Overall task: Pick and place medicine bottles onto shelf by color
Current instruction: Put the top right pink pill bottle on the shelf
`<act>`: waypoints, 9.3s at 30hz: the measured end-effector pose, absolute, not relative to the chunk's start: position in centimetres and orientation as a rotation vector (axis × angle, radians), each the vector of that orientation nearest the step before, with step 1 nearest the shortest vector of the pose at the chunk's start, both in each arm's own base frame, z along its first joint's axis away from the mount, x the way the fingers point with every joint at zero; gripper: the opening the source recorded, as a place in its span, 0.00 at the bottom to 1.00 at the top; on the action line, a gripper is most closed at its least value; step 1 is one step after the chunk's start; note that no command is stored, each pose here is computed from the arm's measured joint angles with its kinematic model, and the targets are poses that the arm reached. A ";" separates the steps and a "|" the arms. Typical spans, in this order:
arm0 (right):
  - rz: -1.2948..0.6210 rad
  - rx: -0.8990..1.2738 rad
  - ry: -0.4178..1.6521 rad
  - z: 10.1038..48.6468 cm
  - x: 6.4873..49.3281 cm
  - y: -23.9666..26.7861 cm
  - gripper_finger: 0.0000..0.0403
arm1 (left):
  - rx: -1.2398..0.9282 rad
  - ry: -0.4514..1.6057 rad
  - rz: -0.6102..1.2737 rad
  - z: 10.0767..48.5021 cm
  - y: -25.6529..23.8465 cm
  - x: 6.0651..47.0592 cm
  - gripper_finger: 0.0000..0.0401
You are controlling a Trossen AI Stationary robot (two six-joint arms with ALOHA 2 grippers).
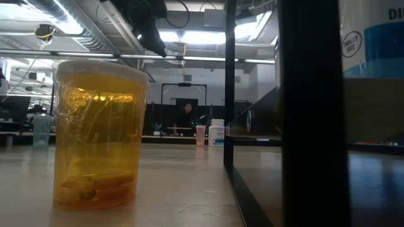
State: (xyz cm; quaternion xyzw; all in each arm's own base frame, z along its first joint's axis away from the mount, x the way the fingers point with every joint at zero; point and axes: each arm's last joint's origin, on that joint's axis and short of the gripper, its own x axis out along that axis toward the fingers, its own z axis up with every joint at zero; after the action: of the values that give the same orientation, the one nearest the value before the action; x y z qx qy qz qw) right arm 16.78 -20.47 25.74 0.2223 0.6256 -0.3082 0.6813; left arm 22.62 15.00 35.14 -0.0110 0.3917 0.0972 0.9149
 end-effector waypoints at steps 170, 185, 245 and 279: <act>-1.089 0.783 1.379 16.1 17.1 -23.3 0.76 | -0.023 0.808 0.199 35.1 15.0 22.6 0.73; -1.074 0.740 1.336 16.2 17.5 -23.7 0.73 | -0.023 0.808 0.199 35.1 15.0 22.6 0.73; -0.567 0.516 1.215 30.6 18.4 -9.2 0.28 | 0.091 0.768 0.039 35.3 14.0 23.3 0.73; 0.115 0.025 1.294 33.1 23.2 5.5 0.28 | 0.296 0.634 -0.118 35.9 -1.1 29.3 0.73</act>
State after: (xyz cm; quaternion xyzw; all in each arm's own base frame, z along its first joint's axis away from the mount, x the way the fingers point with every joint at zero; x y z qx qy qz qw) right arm 23.18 5.47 33.12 0.0116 0.6025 0.0536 0.7962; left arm 29.32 -1.08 35.92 0.1449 0.3102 -0.0580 0.9378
